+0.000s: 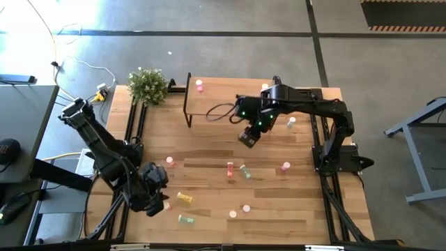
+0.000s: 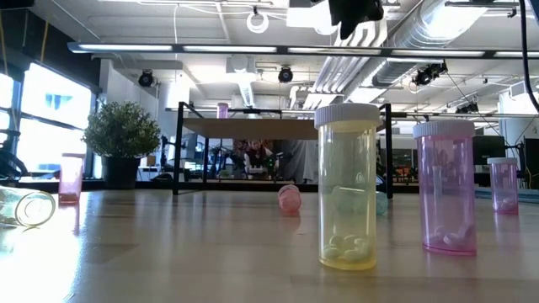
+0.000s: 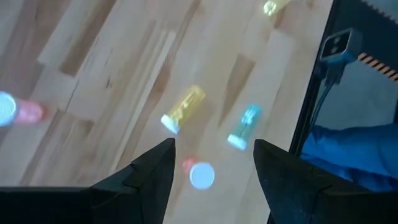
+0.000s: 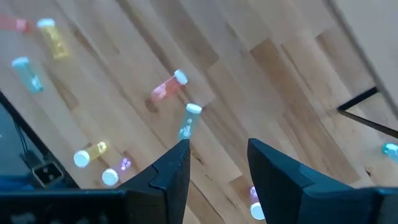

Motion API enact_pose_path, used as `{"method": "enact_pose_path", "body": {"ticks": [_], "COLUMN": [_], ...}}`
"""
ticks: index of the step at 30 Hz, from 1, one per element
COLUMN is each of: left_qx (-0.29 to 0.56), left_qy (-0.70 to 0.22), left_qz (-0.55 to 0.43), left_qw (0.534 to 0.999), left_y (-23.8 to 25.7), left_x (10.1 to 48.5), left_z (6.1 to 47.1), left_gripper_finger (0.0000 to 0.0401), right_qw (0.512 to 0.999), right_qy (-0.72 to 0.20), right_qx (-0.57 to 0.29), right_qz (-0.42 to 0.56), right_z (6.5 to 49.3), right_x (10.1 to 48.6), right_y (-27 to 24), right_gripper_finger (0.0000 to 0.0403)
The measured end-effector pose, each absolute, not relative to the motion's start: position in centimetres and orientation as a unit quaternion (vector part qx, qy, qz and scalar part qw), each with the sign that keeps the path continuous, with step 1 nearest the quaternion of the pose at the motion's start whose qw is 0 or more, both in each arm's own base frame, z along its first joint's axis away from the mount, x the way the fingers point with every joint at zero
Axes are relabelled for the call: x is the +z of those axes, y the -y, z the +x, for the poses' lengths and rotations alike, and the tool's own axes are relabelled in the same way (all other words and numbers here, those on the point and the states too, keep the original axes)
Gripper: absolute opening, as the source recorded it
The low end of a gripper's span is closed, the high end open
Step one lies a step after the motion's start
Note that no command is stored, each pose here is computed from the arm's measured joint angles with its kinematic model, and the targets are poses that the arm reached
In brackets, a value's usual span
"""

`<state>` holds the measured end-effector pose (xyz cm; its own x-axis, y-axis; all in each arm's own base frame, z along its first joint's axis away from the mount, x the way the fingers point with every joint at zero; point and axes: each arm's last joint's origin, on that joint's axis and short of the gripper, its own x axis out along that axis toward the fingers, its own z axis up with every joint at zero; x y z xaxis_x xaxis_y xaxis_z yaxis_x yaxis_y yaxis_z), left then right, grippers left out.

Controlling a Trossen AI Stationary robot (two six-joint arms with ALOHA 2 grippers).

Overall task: Pick and place medicine bottles onto shelf by color
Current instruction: Put the bottom orange pill bottle on the shelf

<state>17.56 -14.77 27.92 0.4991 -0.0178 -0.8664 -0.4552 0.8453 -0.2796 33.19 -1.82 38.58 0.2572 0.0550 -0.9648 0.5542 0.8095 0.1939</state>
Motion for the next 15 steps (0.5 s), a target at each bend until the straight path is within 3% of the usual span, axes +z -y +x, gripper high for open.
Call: {"method": "enact_pose_path", "body": {"ticks": [15], "left_qx": [0.125], "left_qy": [-0.533], "left_qz": [-0.175], "left_qw": [0.818], "left_y": [17.4], "left_x": [26.2], "left_z": [15.5], "left_gripper_finger": [0.0210], "right_qw": [0.768], "right_qy": [-0.584], "right_qx": [-0.175], "right_qz": [0.194], "right_z": [33.2], "right_x": [38.6], "right_y": [-1.9], "right_gripper_finger": [0.0152]}}
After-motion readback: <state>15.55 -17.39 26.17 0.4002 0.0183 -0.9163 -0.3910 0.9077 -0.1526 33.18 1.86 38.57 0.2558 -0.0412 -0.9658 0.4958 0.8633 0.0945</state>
